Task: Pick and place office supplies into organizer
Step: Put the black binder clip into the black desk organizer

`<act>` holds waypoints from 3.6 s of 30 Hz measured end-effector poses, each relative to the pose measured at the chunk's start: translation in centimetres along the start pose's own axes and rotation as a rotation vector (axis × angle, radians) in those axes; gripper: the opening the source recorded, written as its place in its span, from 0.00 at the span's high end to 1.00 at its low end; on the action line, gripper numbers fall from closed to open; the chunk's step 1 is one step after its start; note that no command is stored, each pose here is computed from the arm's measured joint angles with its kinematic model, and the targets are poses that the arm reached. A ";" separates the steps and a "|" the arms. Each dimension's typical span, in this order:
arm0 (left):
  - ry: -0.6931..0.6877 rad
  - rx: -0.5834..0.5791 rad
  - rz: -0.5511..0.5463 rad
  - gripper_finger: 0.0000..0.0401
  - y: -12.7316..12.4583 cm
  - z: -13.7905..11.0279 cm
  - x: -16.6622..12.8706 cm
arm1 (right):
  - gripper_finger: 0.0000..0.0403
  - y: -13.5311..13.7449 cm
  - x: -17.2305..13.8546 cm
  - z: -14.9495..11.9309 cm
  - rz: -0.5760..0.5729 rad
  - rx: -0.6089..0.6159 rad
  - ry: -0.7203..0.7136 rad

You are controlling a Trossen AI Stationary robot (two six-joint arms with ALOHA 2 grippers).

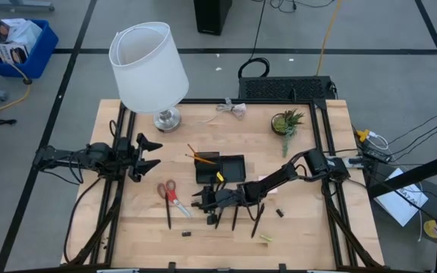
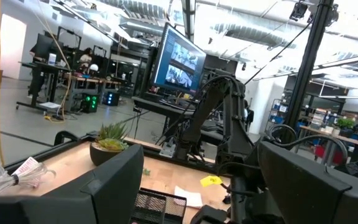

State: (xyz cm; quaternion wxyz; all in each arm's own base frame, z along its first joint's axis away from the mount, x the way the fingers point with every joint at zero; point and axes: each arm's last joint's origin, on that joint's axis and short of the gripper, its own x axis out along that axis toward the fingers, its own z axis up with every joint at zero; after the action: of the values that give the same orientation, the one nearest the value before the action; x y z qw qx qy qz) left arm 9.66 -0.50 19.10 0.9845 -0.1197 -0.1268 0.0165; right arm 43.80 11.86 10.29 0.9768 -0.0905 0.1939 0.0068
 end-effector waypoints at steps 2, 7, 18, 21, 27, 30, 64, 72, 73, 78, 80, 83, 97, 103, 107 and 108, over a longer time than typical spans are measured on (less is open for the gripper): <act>0.000 0.000 0.000 0.20 0.0 0.0 0.0 | 0.65 -0.1 0.0 -0.2 0.003 0.000 0.023; 0.000 0.000 0.000 0.20 0.0 0.0 0.0 | 0.65 -0.3 0.1 -0.3 0.018 0.002 0.029; 0.000 0.000 0.000 0.20 0.0 0.0 0.0 | 0.82 -0.2 0.1 -0.2 0.020 0.005 0.017; 0.000 0.000 0.000 0.20 0.0 0.0 0.0 | 0.89 -0.2 0.1 -0.2 0.020 0.005 0.016; 0.000 0.000 0.000 0.20 0.0 0.0 0.0 | 0.98 -0.2 0.1 -0.2 0.021 0.005 0.015; 0.000 0.000 0.000 0.20 0.0 0.0 0.0 | 0.97 -0.2 0.1 -0.2 0.021 0.005 0.016; 0.001 0.000 0.000 0.20 0.0 0.0 0.0 | 0.98 -1.6 -3.9 4.3 -0.278 -0.082 0.096; 0.000 0.000 0.000 0.20 0.0 0.0 0.0 | 0.97 -3.1 -3.8 2.6 -0.338 -0.032 0.138; 0.000 0.000 0.000 0.20 0.0 0.0 0.0 | 0.97 -3.2 -3.8 2.5 -0.341 -0.032 0.144; 0.000 0.000 0.000 0.20 0.0 0.0 0.0 | 0.97 -3.9 -3.8 1.7 -0.356 0.012 0.159; 0.000 0.000 0.000 0.20 0.0 0.0 0.0 | 0.97 -4.3 -3.8 1.3 -0.361 0.031 0.167; 0.000 0.000 0.000 0.20 0.0 0.0 0.0 | 0.97 -4.6 -3.8 0.8 -0.368 0.038 0.178; 0.000 0.000 0.000 0.20 0.0 0.0 0.0 | 0.97 -4.6 -3.8 0.8 -0.368 0.042 0.169; 0.000 0.000 0.000 0.20 0.0 0.0 0.0 | 0.94 -4.6 -3.8 0.8 -0.367 0.043 0.169; 0.000 0.000 0.000 0.20 0.0 0.0 0.0 | 0.89 -4.6 -3.8 0.8 -0.368 0.049 0.167; 0.000 0.000 0.000 0.20 0.0 0.0 0.0 | 0.88 -4.6 -3.8 0.8 -0.368 0.051 0.167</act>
State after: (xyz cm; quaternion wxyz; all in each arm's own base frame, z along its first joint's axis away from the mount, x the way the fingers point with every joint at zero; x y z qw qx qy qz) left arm 9.66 -0.50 19.10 0.9845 -0.1197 -0.1268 0.0165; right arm 40.80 7.54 13.28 0.9441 -0.1001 0.2545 -0.1844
